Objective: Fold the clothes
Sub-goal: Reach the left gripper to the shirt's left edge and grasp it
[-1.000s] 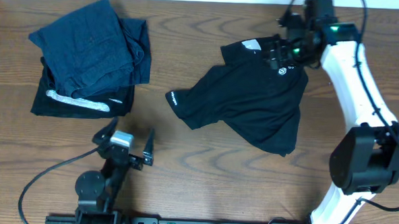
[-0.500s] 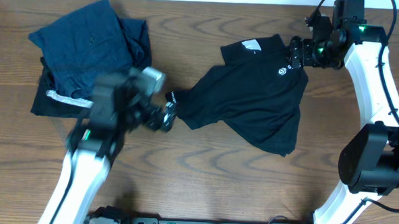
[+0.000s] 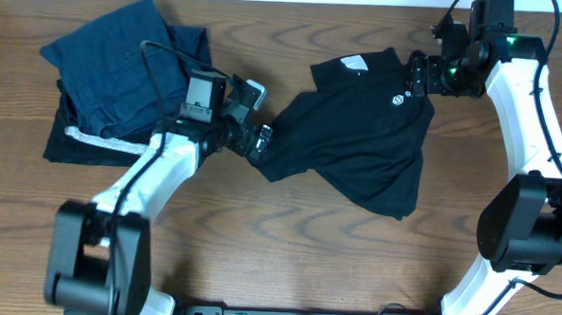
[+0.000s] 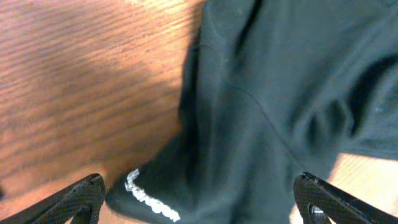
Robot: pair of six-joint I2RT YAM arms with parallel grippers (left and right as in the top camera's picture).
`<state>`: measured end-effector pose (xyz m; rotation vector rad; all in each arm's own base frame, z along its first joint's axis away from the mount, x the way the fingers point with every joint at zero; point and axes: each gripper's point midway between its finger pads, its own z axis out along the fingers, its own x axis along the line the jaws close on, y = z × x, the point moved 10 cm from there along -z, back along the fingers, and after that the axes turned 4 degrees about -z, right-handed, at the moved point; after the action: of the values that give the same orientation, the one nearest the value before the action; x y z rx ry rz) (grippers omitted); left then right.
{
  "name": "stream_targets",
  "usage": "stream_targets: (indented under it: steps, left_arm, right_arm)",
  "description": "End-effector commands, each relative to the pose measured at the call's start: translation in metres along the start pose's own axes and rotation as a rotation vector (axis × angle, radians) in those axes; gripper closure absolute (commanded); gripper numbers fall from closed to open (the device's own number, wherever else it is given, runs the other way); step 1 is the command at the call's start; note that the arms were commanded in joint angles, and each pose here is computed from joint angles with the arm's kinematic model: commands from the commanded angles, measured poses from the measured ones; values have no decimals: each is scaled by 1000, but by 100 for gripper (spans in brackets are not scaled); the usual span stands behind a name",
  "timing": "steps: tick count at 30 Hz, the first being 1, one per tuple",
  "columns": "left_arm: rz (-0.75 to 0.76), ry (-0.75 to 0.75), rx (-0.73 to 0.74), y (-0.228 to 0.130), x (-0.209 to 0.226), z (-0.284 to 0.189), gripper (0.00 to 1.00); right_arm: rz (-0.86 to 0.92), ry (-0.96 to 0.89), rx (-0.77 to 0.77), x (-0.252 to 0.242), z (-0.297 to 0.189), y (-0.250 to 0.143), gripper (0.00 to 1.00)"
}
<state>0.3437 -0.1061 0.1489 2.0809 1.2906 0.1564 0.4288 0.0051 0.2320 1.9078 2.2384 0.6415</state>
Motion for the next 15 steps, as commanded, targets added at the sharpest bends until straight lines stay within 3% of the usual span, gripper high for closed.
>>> stream_targets:
  steps: [1,3,13,15]
  left_arm:
    - [30,40,2,2,8,13,1]
    - [23,74,26,-3,13,21,6]
    - [22,132,78,-13,22,34,7]
    - [61,129,86,-14,22,34,22]
  right_arm:
    - [-7,-12,4,-3,-1,-1,21]
    - [-6,-11,12,-3,-1,-3,21]
    - [3,-6,46,-4,12,-13,21]
    - [5,-4,54,-5,14,-15,20]
